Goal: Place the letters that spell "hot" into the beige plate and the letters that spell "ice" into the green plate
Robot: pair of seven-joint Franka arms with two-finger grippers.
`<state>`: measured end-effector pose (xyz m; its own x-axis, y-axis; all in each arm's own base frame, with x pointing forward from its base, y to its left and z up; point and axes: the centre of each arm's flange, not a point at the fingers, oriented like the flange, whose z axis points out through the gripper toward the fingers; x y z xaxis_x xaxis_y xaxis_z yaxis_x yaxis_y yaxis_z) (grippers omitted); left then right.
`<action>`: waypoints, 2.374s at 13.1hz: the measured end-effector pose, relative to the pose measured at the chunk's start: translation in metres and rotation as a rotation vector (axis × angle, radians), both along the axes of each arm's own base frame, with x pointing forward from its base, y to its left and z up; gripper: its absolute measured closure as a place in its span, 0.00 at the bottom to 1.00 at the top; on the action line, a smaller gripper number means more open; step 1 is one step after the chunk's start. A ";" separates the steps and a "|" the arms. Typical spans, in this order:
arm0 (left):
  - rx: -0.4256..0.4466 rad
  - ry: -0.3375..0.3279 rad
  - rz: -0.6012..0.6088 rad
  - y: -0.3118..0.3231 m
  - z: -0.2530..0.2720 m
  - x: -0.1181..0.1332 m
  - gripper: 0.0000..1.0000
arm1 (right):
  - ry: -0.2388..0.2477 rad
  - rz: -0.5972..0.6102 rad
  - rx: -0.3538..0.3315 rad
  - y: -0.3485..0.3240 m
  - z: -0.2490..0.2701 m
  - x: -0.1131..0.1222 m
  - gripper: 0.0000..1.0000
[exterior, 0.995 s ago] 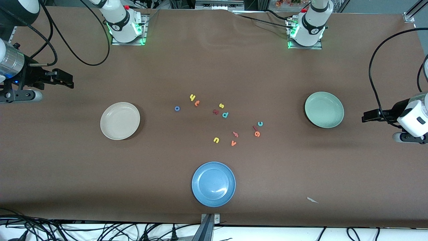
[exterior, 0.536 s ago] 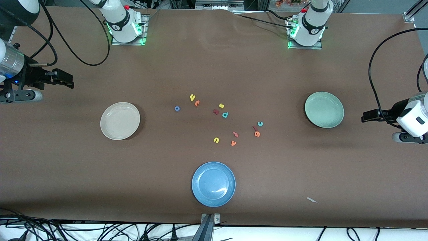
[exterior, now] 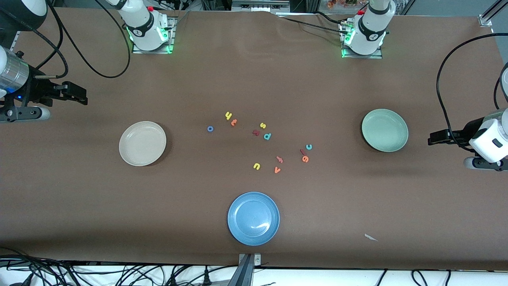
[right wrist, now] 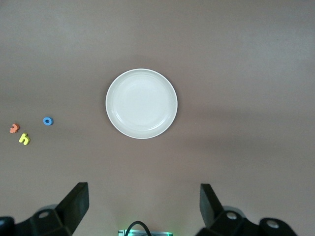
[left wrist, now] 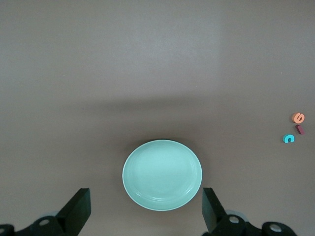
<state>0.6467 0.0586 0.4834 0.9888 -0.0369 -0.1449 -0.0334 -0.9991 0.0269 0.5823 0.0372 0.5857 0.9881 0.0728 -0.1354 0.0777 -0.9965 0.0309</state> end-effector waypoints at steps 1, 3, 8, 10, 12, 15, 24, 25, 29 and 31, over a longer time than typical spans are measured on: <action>0.000 0.000 0.000 0.000 0.000 0.000 0.00 | 0.000 0.000 0.000 0.000 0.000 0.000 0.00; 0.000 0.000 0.000 0.000 0.000 0.000 0.00 | 0.000 0.000 0.000 0.000 0.000 0.000 0.00; 0.000 0.004 0.000 0.000 -0.002 0.000 0.00 | 0.000 0.000 0.000 0.000 0.000 0.000 0.00; 0.000 0.004 0.000 0.000 -0.002 0.000 0.00 | 0.000 0.000 0.000 0.000 0.000 0.000 0.00; -0.001 0.004 -0.002 -0.001 -0.002 0.000 0.00 | 0.000 0.000 0.000 0.000 0.000 0.000 0.00; -0.001 0.004 -0.002 -0.001 -0.002 0.000 0.00 | 0.000 0.000 0.000 0.000 0.000 0.000 0.00; -0.002 0.015 0.000 -0.002 -0.008 0.000 0.00 | 0.000 0.000 0.000 0.000 0.000 0.000 0.00; -0.001 0.020 0.004 -0.004 -0.010 0.000 0.00 | 0.000 0.000 0.000 0.000 0.000 0.000 0.00; 0.011 0.077 0.062 -0.059 -0.044 0.006 0.00 | 0.000 -0.003 0.000 -0.001 0.000 0.000 0.00; -0.010 0.105 0.118 -0.099 -0.070 0.011 0.00 | 0.000 -0.003 0.000 -0.001 0.000 0.000 0.00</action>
